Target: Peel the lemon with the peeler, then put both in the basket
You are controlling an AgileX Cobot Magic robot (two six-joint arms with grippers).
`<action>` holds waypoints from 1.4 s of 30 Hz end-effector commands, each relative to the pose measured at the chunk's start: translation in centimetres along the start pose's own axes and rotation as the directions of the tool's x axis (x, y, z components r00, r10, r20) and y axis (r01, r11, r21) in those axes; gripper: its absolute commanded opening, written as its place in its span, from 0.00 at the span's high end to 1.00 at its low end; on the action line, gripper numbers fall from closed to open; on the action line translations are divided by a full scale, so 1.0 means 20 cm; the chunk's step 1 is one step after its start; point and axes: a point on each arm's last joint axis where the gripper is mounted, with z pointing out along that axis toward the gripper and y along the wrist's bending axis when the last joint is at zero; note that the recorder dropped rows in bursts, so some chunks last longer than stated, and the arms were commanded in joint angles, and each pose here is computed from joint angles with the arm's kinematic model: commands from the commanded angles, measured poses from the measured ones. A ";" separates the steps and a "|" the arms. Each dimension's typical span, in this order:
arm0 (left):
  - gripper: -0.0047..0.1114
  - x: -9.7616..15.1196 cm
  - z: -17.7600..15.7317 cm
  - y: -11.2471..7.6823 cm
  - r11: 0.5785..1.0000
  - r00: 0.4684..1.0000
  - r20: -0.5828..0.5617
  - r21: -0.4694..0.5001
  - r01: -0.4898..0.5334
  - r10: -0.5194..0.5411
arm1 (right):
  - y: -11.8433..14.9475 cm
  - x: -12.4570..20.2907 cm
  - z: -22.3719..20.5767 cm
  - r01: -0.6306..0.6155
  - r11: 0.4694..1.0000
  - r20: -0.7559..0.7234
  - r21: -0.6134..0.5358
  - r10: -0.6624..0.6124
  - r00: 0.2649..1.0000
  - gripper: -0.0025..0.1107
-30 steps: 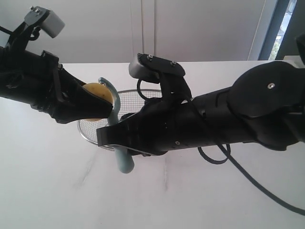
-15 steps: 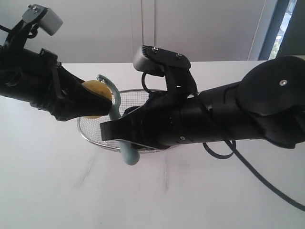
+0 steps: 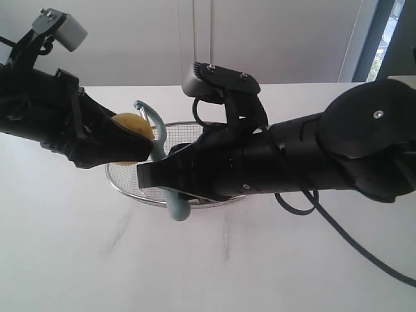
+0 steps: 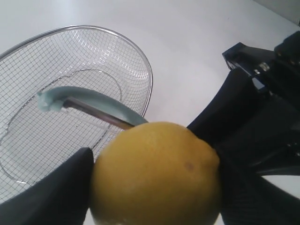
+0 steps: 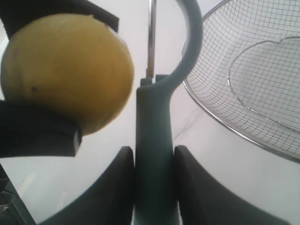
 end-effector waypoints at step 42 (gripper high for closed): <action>0.96 0.00 -0.03 -0.03 0.999 0.999 0.013 0.015 -0.033 0.033 | 0.06 -0.12 -0.68 0.107 0.993 0.261 0.055 -0.118 0.958 0.98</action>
